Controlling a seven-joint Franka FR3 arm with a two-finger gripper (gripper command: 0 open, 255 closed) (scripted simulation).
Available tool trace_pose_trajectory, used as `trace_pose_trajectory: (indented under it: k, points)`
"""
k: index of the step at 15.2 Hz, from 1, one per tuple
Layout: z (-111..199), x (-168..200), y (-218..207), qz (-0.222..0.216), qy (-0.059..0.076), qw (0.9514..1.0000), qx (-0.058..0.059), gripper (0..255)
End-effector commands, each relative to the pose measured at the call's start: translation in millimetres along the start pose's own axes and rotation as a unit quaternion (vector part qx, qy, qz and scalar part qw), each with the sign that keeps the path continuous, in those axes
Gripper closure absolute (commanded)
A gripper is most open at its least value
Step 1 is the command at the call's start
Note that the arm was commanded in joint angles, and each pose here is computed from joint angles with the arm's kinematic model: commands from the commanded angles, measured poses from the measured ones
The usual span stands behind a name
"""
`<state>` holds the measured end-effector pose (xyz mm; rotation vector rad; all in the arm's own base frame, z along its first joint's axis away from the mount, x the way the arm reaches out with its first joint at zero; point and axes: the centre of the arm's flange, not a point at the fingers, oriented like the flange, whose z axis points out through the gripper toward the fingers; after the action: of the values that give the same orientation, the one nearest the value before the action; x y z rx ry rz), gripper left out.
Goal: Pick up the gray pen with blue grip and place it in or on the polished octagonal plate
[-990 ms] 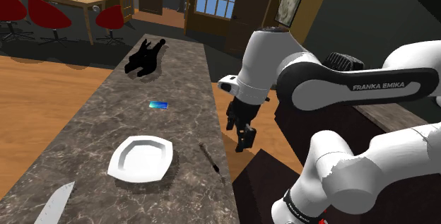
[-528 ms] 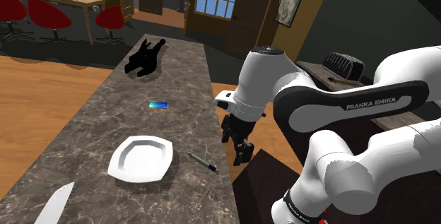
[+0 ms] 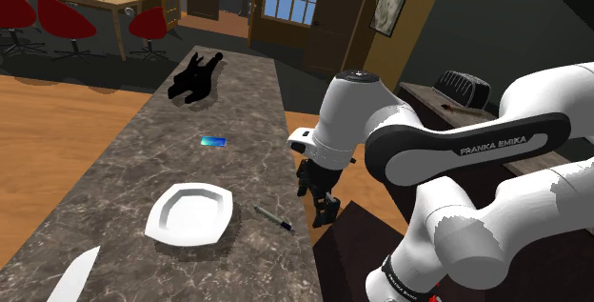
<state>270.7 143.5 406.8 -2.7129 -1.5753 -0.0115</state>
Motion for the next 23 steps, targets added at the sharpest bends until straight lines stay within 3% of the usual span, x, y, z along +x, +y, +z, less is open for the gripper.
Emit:
trace_pose_trajectory:
  k: [1, 2, 11, 12, 13, 14, 15, 16, 17, 18, 19, 20, 23]
  points:
    - [0, 0, 0, 0.000, 0.000, 1.0000, 0.000, 0]
    - [0, 0, 0, 0.000, 0.000, 1.0000, 0.000, 255]
    - [0, 0, 0, 0.000, 0.000, 1.0000, 0.000, 255]
    - [0, 0, 0, 0.000, 0.000, 1.0000, 0.000, 0]
    - [7, 8, 9, 0.058, 0.005, 0.9983, 0.007, 0]
    - [14, 14, 18, 0.116, 0.010, 0.9931, 0.013, 0]
    - [20, 20, 28, 0.173, 0.015, 0.9845, 0.020, 0]
    - [27, 24, 38, 0.230, 0.020, 0.9726, 0.026, 0]
    - [34, 27, 49, 0.286, 0.025, 0.9573, 0.033, 0]
    - [42, 29, 60, 0.341, 0.030, 0.9386, 0.039, 0]
    - [49, 30, 71, 0.395, 0.035, 0.9168, 0.045, 0]
    - [54, 30, 78, 0.429, 0.038, 0.9010, 0.049, 0]
    - [69, 32, 77, 0.429, 0.038, 0.9010, 0.049, 0]
